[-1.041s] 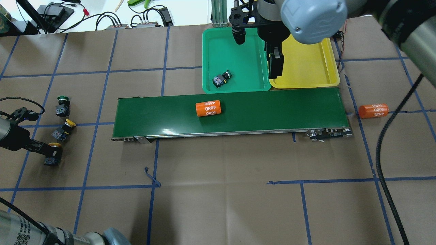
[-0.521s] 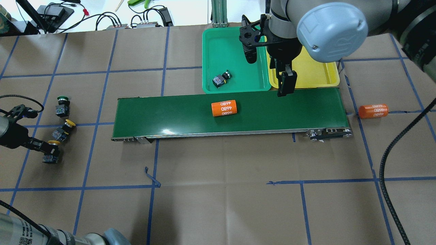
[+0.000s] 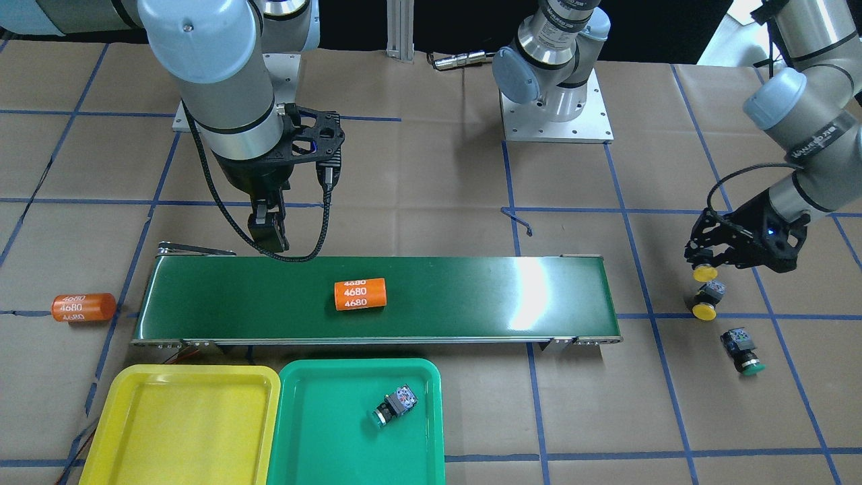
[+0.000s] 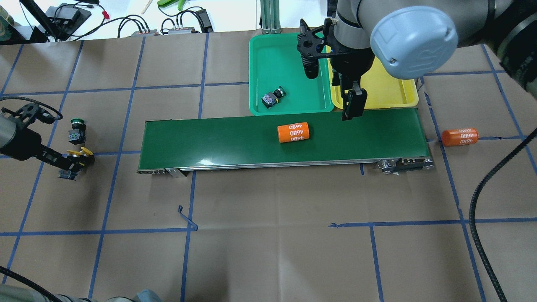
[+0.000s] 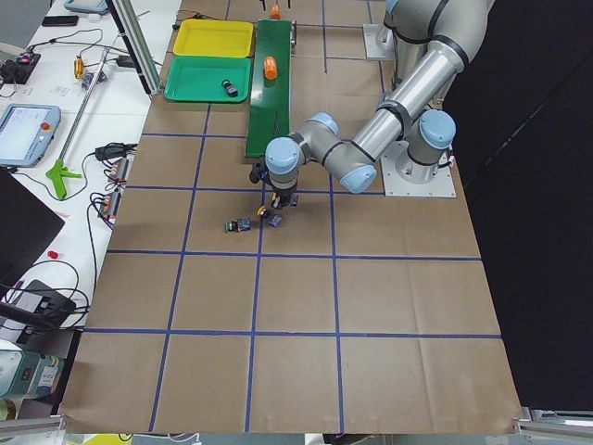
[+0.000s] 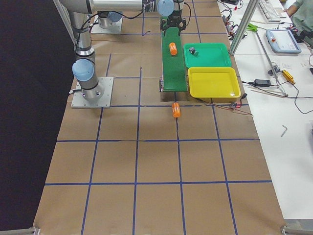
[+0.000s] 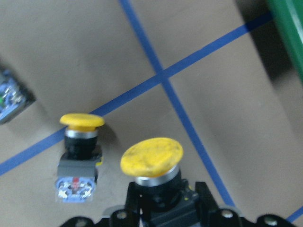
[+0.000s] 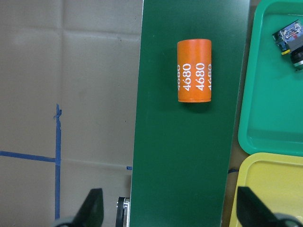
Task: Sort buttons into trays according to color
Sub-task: 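Grasp a yellow-capped button with the left gripper while the right gripper hovers over the conveyor, then place the yellow button on the conveyor with the left gripper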
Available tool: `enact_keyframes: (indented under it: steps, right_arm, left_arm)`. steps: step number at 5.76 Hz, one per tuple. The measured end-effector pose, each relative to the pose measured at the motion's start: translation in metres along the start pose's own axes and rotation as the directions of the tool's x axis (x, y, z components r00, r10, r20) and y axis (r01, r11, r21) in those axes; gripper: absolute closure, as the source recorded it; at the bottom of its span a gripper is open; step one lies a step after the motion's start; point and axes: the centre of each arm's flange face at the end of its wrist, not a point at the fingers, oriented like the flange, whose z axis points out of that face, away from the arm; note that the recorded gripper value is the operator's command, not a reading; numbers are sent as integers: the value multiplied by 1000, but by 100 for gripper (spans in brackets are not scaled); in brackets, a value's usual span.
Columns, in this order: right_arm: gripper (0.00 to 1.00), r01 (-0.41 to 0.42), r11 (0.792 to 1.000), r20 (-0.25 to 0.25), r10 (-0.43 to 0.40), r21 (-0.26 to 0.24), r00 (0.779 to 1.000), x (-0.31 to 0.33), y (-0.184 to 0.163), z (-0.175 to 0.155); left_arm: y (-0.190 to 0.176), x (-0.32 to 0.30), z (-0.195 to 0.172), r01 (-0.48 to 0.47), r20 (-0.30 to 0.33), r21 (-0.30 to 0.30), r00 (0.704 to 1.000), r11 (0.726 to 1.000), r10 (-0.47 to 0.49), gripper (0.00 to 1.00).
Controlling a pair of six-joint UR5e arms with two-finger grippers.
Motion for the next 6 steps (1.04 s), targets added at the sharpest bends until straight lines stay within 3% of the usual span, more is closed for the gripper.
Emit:
enact_keyframes:
  steps: [1,2,3,4,6]
  right_arm:
    - [0,-18,1000,-1,18,0,1000,-2,0,-1]
    - [0,-42,999,-9,42,1,999,-7,0,1]
    - [0,-57,998,-30,57,4,998,-11,0,5]
    - [0,-65,998,-55,65,8,996,-13,0,8]
    - [0,-65,998,-69,66,12,995,-14,-1,10]
  left_arm:
    - [-34,33,-6,-159,13,-3,987,987,159,100]
    - [-67,65,-2,-313,10,-16,950,950,313,100]
    - [-103,103,11,-456,-7,-31,890,889,456,100]
    - [-130,138,23,-575,-25,-45,818,817,574,100]
    - [-159,187,37,-766,-46,-89,642,637,766,100]
